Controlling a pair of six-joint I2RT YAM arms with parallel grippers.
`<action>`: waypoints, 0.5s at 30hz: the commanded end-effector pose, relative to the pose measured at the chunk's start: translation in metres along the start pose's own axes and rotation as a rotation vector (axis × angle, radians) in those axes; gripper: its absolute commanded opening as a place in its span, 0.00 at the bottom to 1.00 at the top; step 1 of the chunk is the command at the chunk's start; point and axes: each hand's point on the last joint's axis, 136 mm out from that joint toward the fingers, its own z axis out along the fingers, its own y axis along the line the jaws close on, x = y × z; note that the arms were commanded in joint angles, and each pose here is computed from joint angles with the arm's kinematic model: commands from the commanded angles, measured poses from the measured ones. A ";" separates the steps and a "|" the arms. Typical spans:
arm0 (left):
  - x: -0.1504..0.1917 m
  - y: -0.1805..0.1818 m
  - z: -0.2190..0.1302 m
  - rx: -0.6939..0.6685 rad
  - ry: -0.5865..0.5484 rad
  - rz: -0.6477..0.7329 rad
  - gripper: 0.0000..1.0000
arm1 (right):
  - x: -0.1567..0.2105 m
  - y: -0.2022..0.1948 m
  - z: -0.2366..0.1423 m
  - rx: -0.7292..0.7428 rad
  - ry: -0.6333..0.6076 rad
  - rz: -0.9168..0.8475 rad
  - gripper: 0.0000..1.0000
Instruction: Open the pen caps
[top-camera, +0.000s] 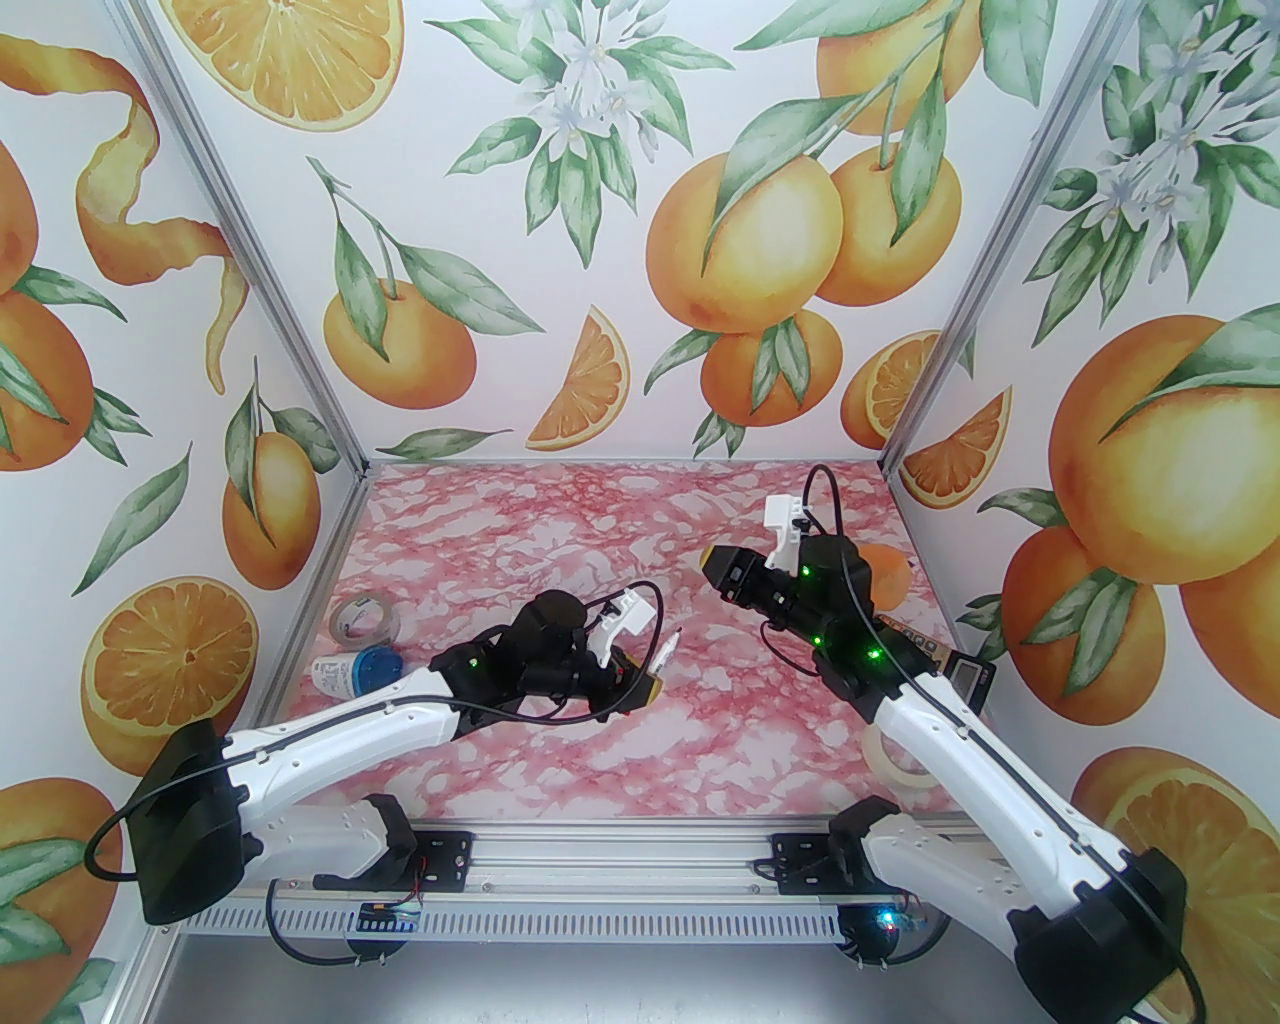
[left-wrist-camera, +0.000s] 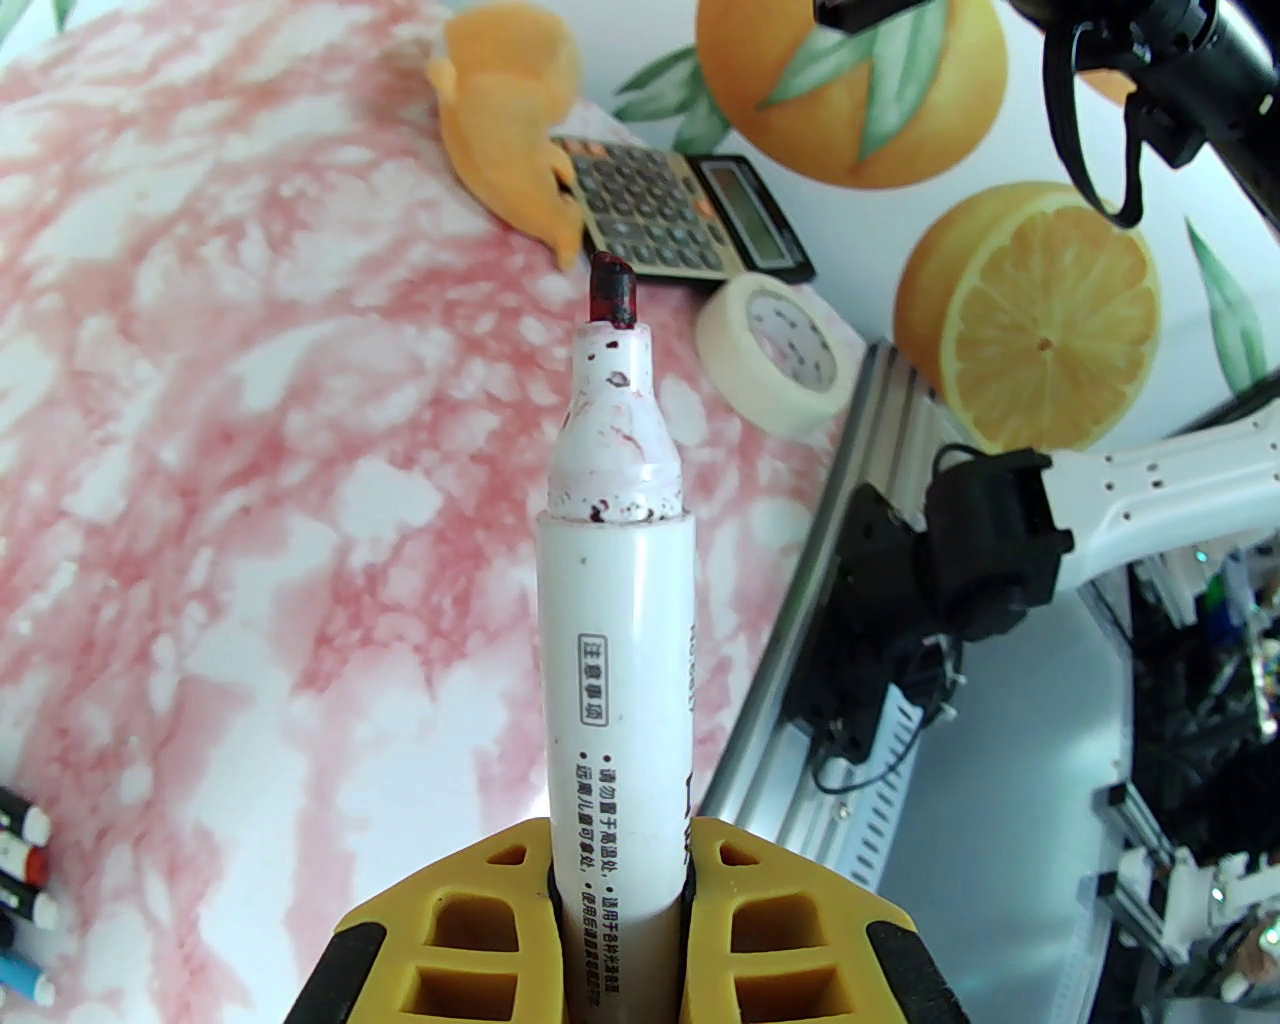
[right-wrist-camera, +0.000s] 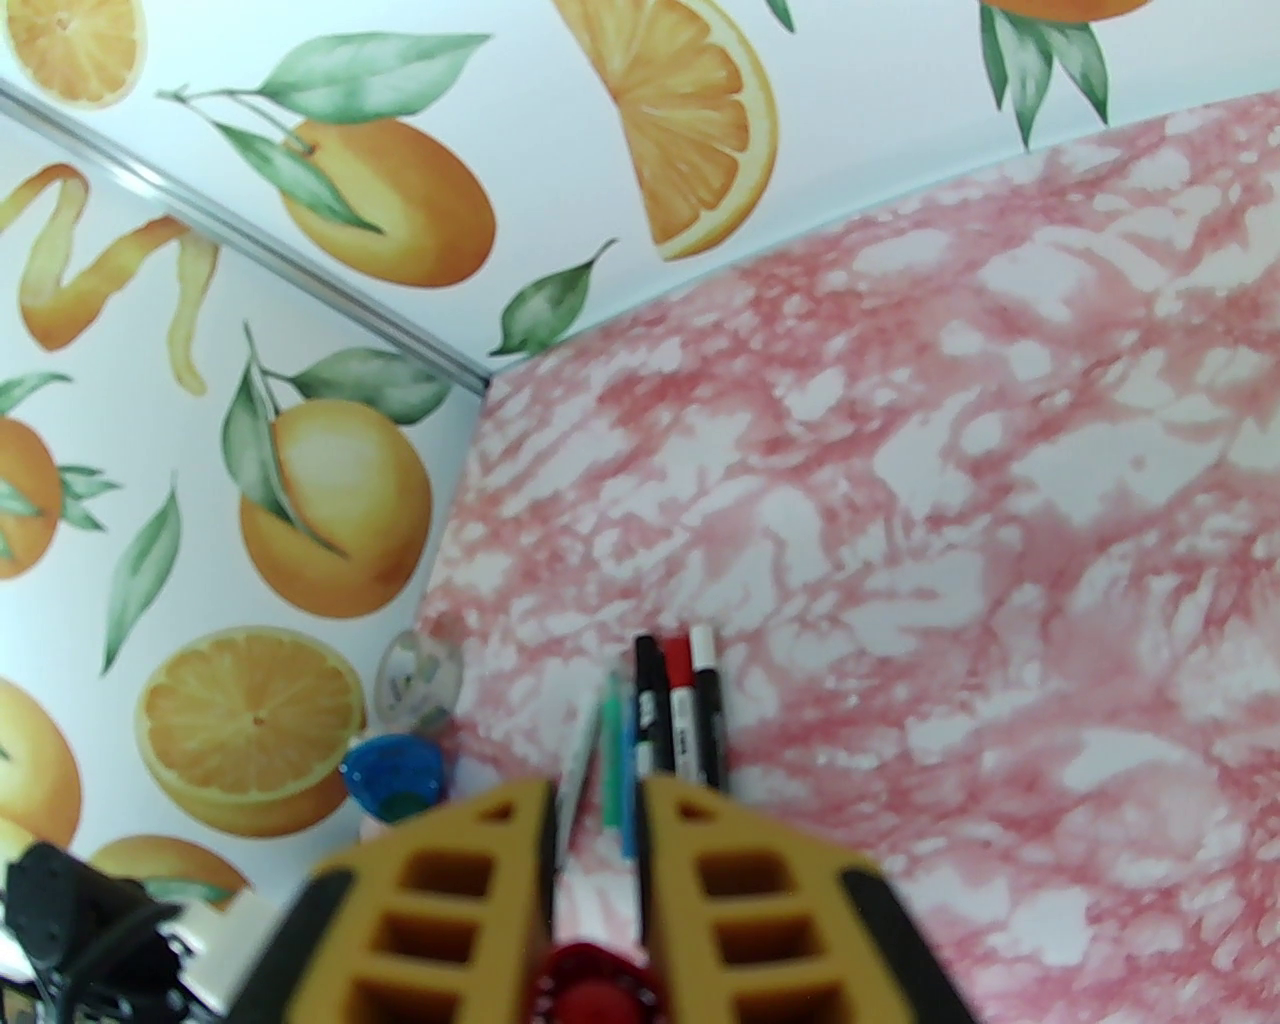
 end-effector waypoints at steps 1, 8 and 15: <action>-0.014 0.011 -0.013 -0.090 -0.075 0.006 0.00 | 0.011 -0.011 -0.002 0.045 0.052 -0.045 0.09; -0.015 0.025 -0.031 -0.199 -0.116 0.012 0.00 | 0.042 -0.051 -0.005 0.225 0.169 -0.122 0.10; -0.015 0.025 -0.050 -0.236 -0.132 0.031 0.00 | 0.059 -0.070 0.012 0.354 0.246 -0.200 0.11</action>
